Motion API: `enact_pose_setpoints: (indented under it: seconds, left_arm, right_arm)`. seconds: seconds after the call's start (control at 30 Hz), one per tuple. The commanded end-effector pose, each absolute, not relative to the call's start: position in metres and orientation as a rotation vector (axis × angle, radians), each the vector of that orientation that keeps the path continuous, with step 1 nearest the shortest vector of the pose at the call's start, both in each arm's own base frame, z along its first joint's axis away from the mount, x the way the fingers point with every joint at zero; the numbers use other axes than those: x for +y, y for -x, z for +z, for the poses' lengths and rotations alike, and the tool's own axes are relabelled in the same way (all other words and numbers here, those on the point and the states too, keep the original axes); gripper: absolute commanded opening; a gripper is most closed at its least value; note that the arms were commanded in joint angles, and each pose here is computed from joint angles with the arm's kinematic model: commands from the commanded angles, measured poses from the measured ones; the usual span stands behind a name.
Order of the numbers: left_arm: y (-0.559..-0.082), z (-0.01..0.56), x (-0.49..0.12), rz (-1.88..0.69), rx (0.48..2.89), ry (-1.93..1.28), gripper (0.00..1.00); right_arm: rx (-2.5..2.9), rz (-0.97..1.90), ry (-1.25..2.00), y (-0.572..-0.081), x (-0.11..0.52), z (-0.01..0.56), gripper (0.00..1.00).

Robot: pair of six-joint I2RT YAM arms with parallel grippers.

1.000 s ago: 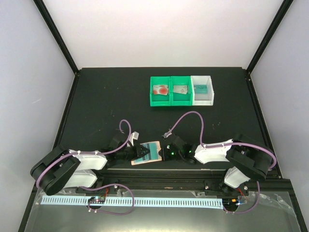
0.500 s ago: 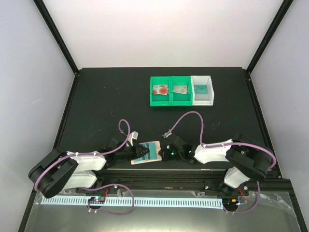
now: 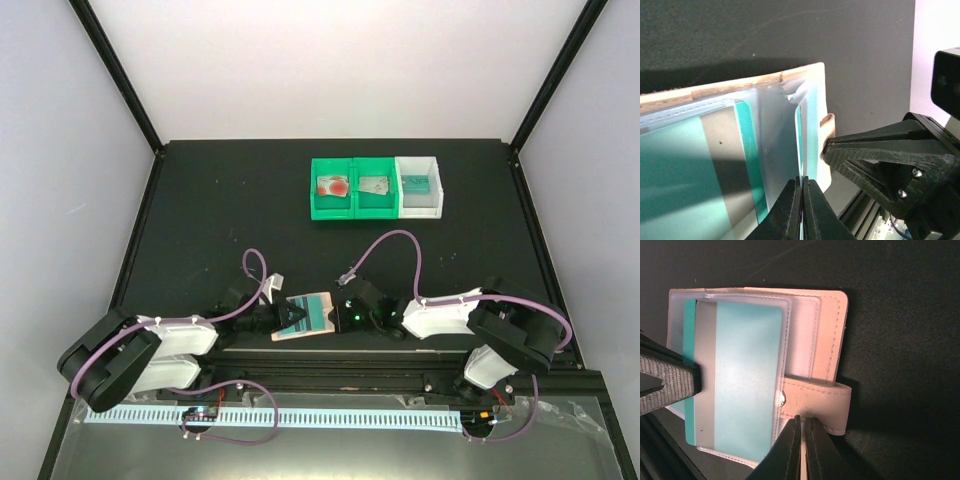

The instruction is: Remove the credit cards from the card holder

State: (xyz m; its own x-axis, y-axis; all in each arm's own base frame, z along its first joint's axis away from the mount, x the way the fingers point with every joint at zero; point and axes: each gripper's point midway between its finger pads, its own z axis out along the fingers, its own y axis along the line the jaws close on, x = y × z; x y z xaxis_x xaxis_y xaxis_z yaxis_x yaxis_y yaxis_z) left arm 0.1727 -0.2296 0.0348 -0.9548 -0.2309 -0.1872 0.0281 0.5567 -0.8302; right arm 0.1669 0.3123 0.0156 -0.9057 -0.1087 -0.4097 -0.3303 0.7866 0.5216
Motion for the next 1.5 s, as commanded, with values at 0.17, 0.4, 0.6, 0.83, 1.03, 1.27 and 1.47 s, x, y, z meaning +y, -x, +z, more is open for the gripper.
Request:
enact_pose_setpoints:
  seconds: [0.17, 0.4, 0.6, 0.83, 1.03, 1.27, 1.47]
  left_arm:
    - [-0.176, 0.039, -0.224, -1.330, 2.493, 0.147, 0.01]
    - [-0.177, 0.036, -0.218, -1.297, 2.510, 0.152, 0.02]
    - [-0.176, 0.041, -0.218, -1.301, 2.495, 0.127, 0.02]
    - [-0.177, 0.040, -0.217, -1.296, 2.499, 0.128, 0.10]
    - [-0.177, 0.039, -0.217, -1.297, 2.499, 0.127, 0.01]
    - [-0.179, 0.041, -0.211, -1.270, 2.495, 0.156, 0.01]
    - [-0.182, 0.049, -0.203, -1.235, 2.473, 0.191, 0.02]
  right_arm:
    - [2.764, 0.636, 0.346, -0.152, 0.277, -0.023, 0.08]
    - [2.762, 0.636, 0.345, -0.152, 0.278, -0.022, 0.08]
    - [2.752, 0.639, 0.346, -0.154, 0.279, -0.018, 0.08]
    - [2.747, 0.641, 0.353, -0.154, 0.280, -0.016, 0.08]
    - [2.747, 0.643, 0.354, -0.154, 0.280, -0.016, 0.08]
    - [2.741, 0.639, 0.349, -0.155, 0.279, -0.014, 0.08]
    - [2.740, 0.632, 0.341, -0.156, 0.278, -0.014, 0.08]
